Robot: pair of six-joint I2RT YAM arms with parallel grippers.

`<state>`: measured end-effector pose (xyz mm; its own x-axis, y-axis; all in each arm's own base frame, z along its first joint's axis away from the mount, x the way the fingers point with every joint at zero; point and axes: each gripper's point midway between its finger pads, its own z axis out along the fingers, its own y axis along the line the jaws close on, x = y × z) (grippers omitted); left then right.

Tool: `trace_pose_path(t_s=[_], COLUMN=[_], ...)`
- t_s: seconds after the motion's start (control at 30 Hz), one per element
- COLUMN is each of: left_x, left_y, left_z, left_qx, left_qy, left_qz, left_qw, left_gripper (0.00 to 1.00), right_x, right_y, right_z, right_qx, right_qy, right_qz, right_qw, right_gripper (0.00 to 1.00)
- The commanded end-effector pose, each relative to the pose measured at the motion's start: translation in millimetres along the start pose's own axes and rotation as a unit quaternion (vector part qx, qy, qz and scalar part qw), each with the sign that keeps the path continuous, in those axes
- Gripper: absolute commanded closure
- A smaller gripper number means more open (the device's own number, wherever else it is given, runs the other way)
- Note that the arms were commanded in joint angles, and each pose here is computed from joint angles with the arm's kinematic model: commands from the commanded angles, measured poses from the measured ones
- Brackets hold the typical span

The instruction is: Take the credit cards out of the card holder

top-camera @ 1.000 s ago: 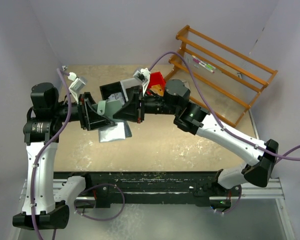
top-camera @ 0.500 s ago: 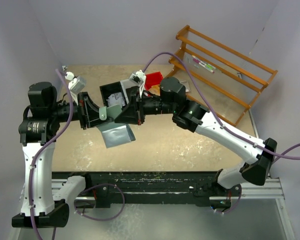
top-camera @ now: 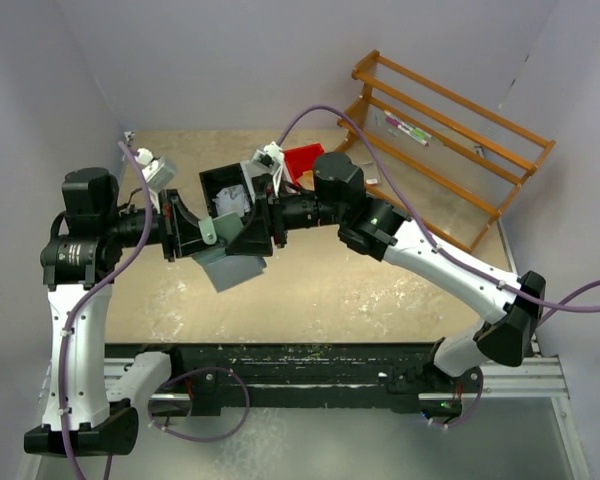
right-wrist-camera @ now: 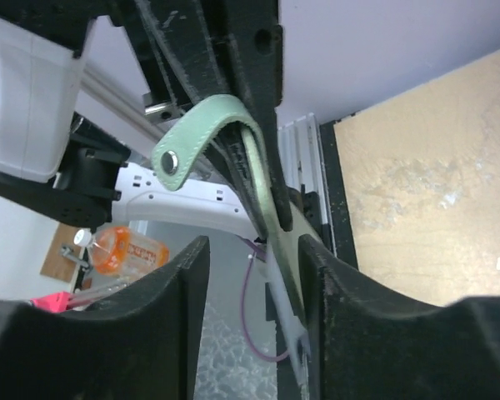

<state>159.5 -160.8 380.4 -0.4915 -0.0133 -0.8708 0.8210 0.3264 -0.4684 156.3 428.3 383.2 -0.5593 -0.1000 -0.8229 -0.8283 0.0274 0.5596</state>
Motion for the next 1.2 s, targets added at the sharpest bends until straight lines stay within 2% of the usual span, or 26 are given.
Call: trace_pose_path(t_s=[0.0,0.03,0.23,0.53,0.7,0.8,1.0,1.1,1.17], left_x=[-17,-23,-42,-53,-53,-53,-53,-53,-53], left_y=[-9,-10,-5,6,3,2,1,1,0], left_z=[1,2,6,10,9,9,9,9,9], left_qx=[0.029,0.039,0.067,0.051,0.054,0.057,0.059,0.061,0.062], left_qy=[-0.01,-0.013,-0.015,-0.028,-0.027,-0.026,-0.024,-0.024,-0.024], left_qz=[-0.019,-0.027,-0.098,-0.111,-0.117,-0.123,-0.13,-0.131,-0.131], left_qw=[0.999,0.999,0.993,0.992,0.991,0.99,0.989,0.989,0.989], left_gripper=[1.0,1.0,1.0,1.0,1.0,1.0,1.0,1.0,1.0], right_x=[-12,-5,26,37,29,13,-3,-9,-7], right_y=[35,35,41,34,-1,-17,-23,-18,-15], right_z=[-19,-24,-47,-47,-37,-39,-45,-48,-48], right_qx=[-0.083,-0.095,-0.119,-0.122,-0.026,0.028,0.064,0.061,0.054], right_qy=[-0.023,-0.022,-0.035,-0.047,-0.057,-0.092,-0.127,-0.14,-0.135], right_qz=[-0.045,-0.042,-0.05,-0.042,-0.033,-0.048,-0.061,-0.076,-0.085], right_qw=[0.995,0.994,0.991,0.991,0.997,0.994,0.988,0.985,0.986], right_gripper=[0.44,0.41,0.38,0.41,0.53,0.6,0.73,0.72,0.63])
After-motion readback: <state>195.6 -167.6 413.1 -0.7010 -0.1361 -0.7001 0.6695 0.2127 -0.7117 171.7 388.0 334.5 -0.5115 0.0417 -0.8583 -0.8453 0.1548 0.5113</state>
